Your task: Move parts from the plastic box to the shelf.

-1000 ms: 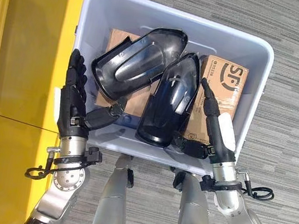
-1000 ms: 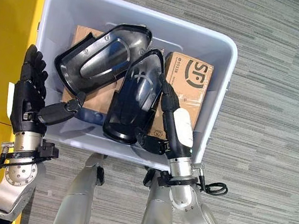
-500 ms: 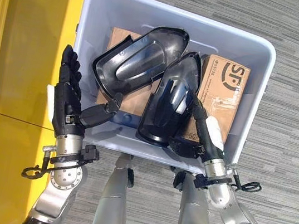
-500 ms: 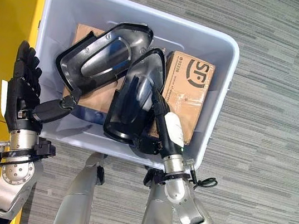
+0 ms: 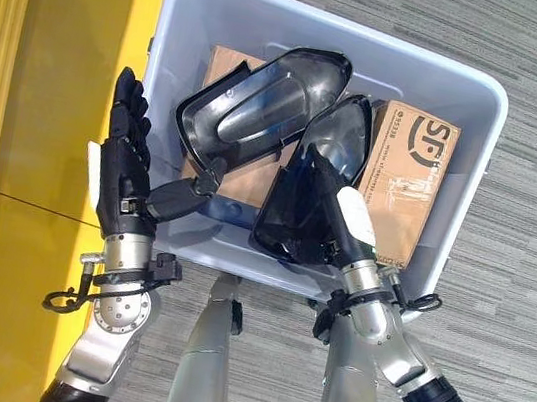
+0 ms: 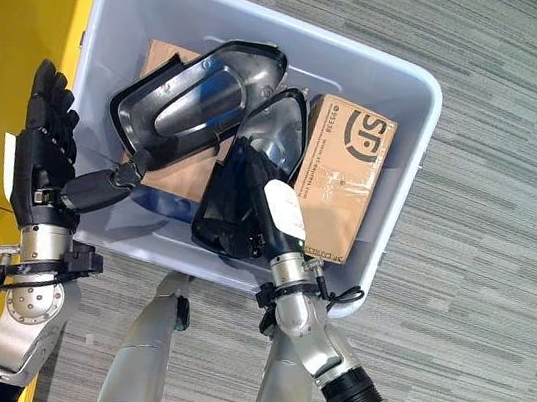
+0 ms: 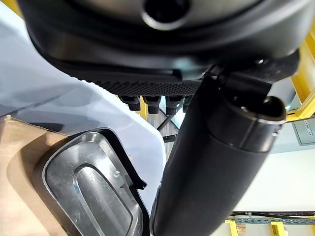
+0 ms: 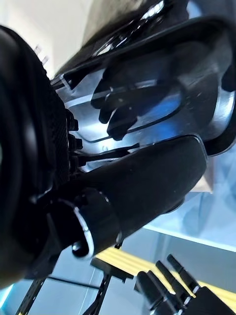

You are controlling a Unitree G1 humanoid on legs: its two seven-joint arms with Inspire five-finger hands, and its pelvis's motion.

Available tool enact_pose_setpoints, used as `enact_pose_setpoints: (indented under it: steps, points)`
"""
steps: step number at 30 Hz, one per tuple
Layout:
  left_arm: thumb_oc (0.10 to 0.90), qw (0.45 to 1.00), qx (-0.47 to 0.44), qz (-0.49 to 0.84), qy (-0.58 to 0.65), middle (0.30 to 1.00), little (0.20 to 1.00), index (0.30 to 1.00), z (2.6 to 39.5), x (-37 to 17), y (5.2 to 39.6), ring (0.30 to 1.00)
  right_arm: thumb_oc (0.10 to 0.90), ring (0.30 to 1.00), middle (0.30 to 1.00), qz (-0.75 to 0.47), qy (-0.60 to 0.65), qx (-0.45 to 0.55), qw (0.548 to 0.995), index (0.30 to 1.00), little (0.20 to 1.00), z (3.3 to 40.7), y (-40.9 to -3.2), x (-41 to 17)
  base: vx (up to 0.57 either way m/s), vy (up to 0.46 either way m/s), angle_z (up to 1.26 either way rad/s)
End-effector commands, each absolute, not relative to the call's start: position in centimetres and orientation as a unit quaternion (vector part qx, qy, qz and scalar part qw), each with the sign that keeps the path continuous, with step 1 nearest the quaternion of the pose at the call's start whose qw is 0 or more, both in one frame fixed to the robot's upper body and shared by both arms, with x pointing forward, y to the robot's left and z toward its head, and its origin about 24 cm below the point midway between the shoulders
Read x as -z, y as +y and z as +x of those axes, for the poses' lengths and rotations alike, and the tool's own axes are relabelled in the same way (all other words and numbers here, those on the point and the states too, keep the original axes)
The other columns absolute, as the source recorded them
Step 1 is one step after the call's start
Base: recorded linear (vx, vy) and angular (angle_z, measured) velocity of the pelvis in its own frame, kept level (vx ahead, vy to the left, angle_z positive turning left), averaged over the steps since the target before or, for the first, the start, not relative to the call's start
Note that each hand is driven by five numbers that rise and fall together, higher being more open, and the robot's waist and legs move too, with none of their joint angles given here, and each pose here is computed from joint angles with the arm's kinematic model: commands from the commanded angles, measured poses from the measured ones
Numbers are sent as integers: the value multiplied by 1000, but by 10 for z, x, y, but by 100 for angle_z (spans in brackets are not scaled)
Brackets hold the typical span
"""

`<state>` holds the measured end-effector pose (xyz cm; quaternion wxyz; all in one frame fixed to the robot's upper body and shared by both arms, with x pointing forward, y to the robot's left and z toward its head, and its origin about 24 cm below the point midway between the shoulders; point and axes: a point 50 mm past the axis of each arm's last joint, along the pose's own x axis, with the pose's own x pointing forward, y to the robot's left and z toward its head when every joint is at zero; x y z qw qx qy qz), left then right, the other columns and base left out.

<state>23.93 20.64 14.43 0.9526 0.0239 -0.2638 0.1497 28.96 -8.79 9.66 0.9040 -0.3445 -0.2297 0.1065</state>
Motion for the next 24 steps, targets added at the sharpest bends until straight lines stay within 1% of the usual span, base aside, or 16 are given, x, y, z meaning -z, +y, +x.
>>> enact_pose_setpoints:
  steps: [1, 7, 24]
  points:
    - [900, 920, -127, -17, -370, 1000, 1000, 1000, 225, -181, 199, 1000, 900, 1000, 1000, -305, -303, -123, 894, 1000, 1000, 287, -71, -126, 0, 0, 0]
    - [900, 924, -126, -21, -359, 1000, 1000, 1000, 227, -178, 200, 1000, 900, 1000, 1000, -259, -280, -145, 913, 1000, 1000, 289, -63, -123, 0, 0, 0]
    - [900, 931, -118, -26, -346, 1000, 1000, 1000, 232, -173, 196, 1000, 900, 1000, 1000, -235, -259, -142, 926, 1000, 1000, 296, -57, -120, 0, 0, 0]
